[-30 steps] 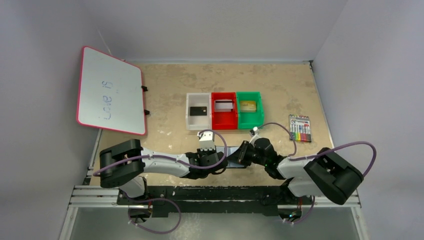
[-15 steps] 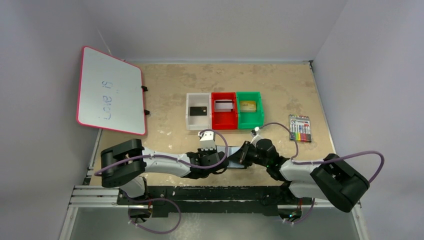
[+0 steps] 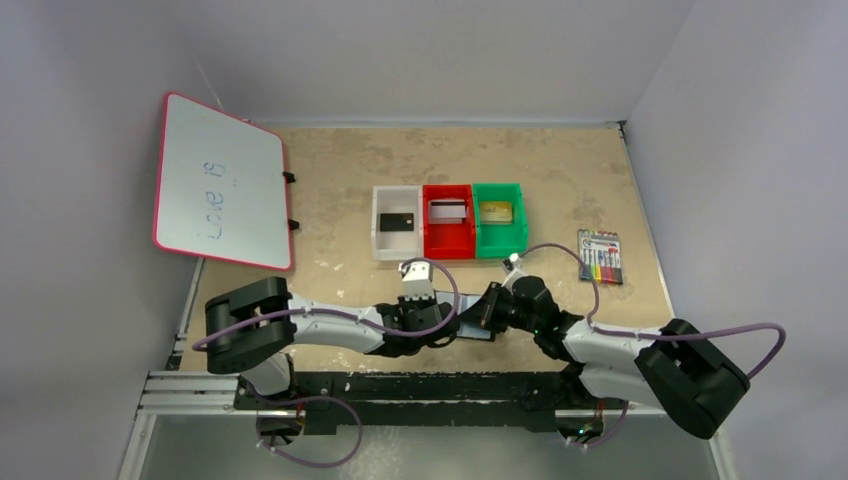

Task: Take the credit cards out of the card holder
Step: Remove the credit card from the card holder.

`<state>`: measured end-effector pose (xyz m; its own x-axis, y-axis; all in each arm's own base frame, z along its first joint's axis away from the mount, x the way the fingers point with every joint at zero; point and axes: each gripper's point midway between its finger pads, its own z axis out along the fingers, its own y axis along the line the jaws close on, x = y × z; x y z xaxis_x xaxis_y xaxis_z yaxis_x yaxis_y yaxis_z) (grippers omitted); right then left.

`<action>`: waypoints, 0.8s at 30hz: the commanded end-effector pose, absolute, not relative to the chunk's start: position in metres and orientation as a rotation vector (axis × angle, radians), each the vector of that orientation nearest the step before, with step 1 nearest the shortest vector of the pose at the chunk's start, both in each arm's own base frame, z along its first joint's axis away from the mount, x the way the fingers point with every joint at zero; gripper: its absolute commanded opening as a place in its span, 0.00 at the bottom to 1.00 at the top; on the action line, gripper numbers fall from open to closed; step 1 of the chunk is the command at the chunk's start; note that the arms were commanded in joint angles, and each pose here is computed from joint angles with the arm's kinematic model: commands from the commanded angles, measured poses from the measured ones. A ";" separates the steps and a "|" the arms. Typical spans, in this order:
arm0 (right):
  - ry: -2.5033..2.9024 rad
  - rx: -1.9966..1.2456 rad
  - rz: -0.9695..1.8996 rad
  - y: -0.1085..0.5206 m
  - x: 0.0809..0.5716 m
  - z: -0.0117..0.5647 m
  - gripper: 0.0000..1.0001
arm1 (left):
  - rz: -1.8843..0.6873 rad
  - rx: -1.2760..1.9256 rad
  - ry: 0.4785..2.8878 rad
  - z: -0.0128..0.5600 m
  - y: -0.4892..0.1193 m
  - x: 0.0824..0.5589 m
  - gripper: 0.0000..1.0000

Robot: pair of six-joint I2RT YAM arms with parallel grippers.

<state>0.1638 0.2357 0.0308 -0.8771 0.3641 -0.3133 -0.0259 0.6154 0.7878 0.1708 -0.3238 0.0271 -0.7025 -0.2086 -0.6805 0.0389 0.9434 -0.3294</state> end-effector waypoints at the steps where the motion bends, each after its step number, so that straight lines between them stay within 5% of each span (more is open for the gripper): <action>1: 2.279 0.188 1.365 0.262 0.170 0.070 0.12 | -0.445 -0.111 2.371 0.022 -0.320 0.157 0.00; 24: 2.262 0.359 1.346 0.262 0.187 0.064 0.16 | -0.478 -0.127 2.366 0.025 -0.322 0.157 0.00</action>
